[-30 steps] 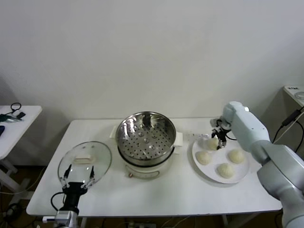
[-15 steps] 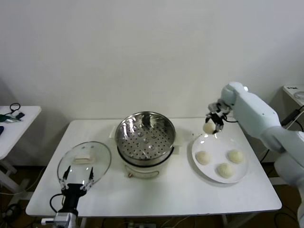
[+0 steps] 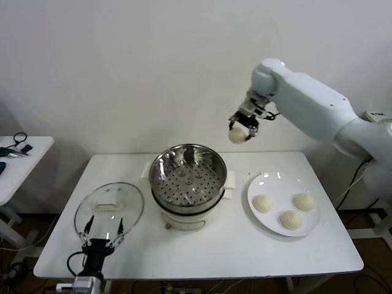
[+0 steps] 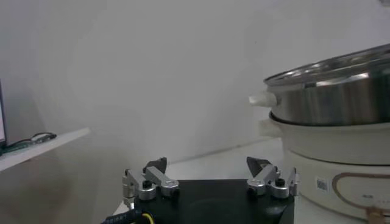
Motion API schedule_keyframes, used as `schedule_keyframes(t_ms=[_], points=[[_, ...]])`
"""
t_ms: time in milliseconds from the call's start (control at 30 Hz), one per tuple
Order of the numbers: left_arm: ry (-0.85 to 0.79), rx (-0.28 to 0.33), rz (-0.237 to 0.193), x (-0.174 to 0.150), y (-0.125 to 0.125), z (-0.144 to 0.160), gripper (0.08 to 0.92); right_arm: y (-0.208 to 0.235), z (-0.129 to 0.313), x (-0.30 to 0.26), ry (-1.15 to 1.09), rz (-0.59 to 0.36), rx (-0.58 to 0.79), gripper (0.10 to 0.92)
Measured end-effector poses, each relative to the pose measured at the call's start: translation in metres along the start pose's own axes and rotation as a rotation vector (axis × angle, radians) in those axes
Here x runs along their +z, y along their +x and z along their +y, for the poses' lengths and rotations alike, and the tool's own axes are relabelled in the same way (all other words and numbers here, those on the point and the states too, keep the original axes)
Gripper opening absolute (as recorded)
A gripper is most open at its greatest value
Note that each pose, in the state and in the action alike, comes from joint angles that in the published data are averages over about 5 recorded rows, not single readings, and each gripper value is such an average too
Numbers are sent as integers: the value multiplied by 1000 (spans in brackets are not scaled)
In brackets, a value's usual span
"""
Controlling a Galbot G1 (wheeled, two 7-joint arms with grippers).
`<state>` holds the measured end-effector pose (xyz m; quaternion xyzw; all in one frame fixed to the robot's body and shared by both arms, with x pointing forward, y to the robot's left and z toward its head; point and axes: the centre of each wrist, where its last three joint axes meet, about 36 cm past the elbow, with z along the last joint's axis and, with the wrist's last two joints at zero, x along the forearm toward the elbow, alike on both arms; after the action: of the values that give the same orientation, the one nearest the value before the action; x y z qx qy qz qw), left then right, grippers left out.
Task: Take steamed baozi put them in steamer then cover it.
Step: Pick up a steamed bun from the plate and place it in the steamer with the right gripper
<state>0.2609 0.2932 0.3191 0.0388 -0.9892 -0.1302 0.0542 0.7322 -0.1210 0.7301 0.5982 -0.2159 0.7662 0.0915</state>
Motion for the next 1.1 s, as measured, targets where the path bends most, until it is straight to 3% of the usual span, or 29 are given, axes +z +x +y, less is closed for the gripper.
schedule_keyframes(t_ms=[467,1100], points=[[-11,10,1,1,-1,0,823,-48,-76,-81,364,26,-34,720],[-12,8,11,6,2,2,823,-133,-99,-119,507,34,-80,721]])
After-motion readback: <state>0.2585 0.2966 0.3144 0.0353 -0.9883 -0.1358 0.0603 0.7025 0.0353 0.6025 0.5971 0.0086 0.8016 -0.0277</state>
